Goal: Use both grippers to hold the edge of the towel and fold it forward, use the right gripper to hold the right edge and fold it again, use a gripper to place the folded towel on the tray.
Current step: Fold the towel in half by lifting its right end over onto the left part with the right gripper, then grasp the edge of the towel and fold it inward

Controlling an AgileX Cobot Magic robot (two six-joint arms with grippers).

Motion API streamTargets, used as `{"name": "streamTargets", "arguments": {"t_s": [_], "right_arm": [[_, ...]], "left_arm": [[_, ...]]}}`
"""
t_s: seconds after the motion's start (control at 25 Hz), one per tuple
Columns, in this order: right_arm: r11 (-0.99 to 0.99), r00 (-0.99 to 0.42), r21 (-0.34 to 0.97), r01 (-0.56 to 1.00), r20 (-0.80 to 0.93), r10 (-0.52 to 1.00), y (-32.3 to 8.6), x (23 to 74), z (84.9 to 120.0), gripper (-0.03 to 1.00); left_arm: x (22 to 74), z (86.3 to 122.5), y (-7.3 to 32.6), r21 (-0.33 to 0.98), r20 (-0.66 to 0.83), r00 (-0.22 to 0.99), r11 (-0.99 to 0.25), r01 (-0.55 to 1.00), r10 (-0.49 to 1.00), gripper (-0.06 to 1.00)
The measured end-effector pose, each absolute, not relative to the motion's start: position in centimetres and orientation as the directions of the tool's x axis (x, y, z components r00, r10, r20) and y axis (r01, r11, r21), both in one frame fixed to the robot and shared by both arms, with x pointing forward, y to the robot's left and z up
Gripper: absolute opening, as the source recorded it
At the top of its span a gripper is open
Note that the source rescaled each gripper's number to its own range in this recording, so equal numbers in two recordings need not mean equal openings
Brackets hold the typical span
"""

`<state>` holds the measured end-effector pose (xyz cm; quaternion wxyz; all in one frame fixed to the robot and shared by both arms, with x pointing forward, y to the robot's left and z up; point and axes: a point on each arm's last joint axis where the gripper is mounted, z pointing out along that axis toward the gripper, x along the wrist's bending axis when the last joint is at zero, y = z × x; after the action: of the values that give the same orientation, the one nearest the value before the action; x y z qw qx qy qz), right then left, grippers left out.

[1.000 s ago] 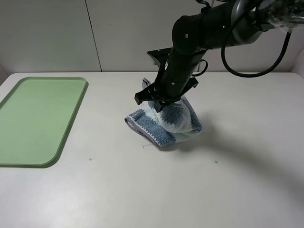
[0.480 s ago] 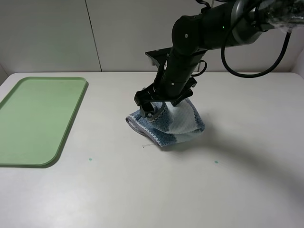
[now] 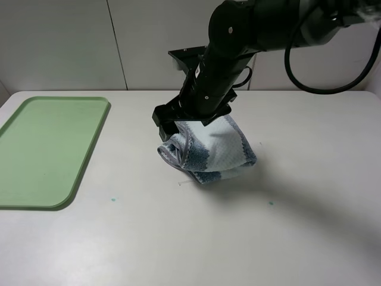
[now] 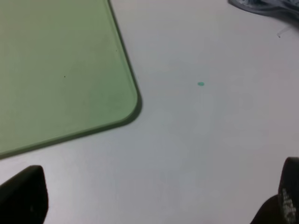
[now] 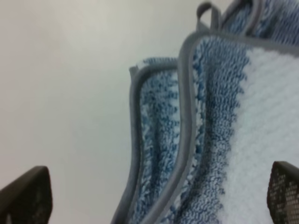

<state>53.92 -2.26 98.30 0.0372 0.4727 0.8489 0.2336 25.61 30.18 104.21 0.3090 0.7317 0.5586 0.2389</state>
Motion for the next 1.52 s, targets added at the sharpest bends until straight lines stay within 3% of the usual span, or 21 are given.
{"name": "streamTargets", "arguments": {"t_s": [0.24, 0.96, 1.52], "right_arm": [[0.456, -0.567, 0.450, 0.768, 0.146, 0.811, -3.0, 53.1, 100.8, 1.00], [0.656, -0.682, 0.316, 0.685, -0.039, 0.731, -7.6, 49.4, 106.9, 1.00], [0.616, -0.614, 0.170, 0.769, -0.071, 0.786, -13.9, 46.8, 105.9, 1.00]], "left_arm": [[25.6, 104.2, 30.2, 0.719, 0.004, 0.262, -0.185, 0.670, 0.965, 0.99], [25.6, 104.2, 30.2, 0.719, 0.004, 0.262, -0.185, 0.670, 0.965, 0.99], [25.6, 104.2, 30.2, 0.719, 0.004, 0.262, -0.185, 0.670, 0.965, 0.99]]}}
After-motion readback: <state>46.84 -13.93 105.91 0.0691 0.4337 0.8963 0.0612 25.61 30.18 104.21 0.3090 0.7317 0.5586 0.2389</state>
